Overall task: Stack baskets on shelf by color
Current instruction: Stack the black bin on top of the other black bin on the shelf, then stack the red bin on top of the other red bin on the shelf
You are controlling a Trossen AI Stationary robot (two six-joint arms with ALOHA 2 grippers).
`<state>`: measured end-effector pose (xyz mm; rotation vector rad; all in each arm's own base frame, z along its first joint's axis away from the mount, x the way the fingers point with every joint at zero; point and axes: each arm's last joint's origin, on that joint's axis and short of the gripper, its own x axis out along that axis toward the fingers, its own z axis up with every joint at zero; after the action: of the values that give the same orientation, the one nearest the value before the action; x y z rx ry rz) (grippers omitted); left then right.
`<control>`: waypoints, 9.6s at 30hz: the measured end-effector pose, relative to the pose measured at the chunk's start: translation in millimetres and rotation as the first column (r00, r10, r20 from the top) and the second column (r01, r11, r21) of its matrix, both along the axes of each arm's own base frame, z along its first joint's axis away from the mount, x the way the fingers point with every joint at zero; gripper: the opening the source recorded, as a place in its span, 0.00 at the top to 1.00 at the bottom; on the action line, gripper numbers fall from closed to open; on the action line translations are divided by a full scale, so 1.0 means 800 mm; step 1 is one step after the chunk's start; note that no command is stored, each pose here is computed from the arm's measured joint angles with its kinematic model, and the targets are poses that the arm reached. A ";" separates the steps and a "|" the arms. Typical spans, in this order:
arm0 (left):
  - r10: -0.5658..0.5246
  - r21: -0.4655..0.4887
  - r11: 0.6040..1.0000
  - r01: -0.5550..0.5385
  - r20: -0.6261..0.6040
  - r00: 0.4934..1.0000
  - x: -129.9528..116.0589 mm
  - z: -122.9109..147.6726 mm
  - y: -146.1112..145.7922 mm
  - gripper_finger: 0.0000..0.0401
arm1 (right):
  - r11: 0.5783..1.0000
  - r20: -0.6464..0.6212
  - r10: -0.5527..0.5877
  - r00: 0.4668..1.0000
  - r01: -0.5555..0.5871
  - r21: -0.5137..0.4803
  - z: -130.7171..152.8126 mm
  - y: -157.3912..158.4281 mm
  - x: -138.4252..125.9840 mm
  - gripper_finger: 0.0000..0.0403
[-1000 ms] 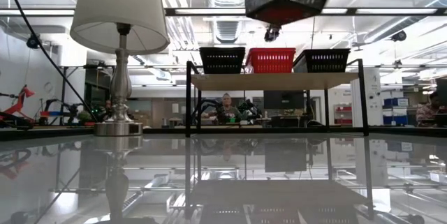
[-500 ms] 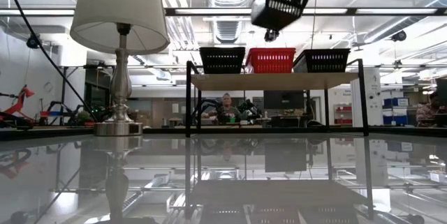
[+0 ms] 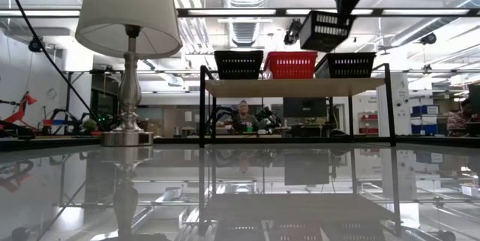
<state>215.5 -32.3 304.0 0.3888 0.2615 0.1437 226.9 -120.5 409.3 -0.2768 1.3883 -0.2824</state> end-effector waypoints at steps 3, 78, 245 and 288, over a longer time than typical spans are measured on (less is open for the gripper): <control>-0.001 0.000 1.000 0.001 0.000 1.000 0.000 0.000 0.000 0.66 | 1.000 -0.024 -0.014 1.000 0.014 0.011 -0.008 0.000 -0.010 0.98; 0.049 -0.208 0.978 -0.037 0.055 0.997 0.004 -0.003 -0.001 0.66 | 0.981 0.312 -0.111 0.944 0.053 0.188 -0.032 0.076 -0.023 0.96; -0.287 0.111 0.921 0.373 -0.453 0.844 0.105 0.045 -0.105 0.61 | 0.562 0.659 0.476 0.582 -0.778 0.281 -0.173 0.202 0.175 0.97; -0.257 0.145 0.954 0.262 -0.056 0.965 0.014 0.013 -0.064 0.61 | 0.974 0.613 0.200 0.765 -0.222 -0.040 -0.071 -0.017 0.044 0.98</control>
<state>226.9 -83.5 314.0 0.5735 0.2343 -0.1031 262.3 -134.1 352.9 -0.2776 0.6999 -0.1373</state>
